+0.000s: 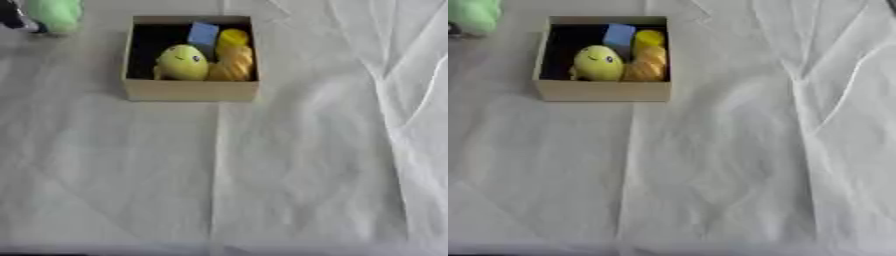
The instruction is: Pick up objects on the table and place them in the box.
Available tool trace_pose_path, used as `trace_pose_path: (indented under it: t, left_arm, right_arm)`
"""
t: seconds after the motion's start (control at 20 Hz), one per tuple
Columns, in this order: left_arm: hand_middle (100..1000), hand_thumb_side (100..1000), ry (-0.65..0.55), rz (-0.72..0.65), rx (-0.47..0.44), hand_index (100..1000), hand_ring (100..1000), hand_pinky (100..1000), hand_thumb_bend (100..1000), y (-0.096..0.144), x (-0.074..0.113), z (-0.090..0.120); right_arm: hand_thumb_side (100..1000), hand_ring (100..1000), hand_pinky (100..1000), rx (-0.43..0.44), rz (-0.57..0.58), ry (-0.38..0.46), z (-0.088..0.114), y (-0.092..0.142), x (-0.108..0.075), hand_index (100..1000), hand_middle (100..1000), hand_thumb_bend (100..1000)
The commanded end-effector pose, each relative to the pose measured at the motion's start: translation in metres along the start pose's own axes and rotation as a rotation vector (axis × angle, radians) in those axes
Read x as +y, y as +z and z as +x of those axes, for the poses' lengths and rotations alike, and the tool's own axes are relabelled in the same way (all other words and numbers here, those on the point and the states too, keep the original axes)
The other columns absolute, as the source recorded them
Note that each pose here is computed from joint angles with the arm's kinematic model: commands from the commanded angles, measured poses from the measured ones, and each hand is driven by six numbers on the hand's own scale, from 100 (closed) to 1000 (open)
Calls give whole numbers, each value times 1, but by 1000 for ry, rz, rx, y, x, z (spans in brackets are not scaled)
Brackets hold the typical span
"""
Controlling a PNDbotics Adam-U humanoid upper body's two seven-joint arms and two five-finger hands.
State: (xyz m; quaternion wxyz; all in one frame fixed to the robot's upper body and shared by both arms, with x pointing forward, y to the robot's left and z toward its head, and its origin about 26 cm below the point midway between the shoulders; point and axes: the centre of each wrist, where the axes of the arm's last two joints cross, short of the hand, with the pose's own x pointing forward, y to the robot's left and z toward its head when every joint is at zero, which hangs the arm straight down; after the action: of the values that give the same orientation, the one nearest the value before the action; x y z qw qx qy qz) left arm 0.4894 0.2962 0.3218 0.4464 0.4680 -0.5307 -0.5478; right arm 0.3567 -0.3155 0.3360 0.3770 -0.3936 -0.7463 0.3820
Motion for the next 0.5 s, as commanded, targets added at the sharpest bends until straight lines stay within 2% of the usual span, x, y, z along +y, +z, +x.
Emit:
trace_pose_path:
  t: [0.05, 0.5]
  left_arm:
    - [868, 123, -9, 47, 18, 926, 947, 900, 634, 6, 18, -8]
    - [874, 100, -35, 40, 87, 931, 952, 909, 635, 8, 17, -19]
  right_arm:
    - [467, 765, 758, -20, -25, 34, 5, 1, -15, 818, 728, 161]
    - [472, 762, 757, -31, -28, 35, 7, 1, -16, 816, 724, 156]
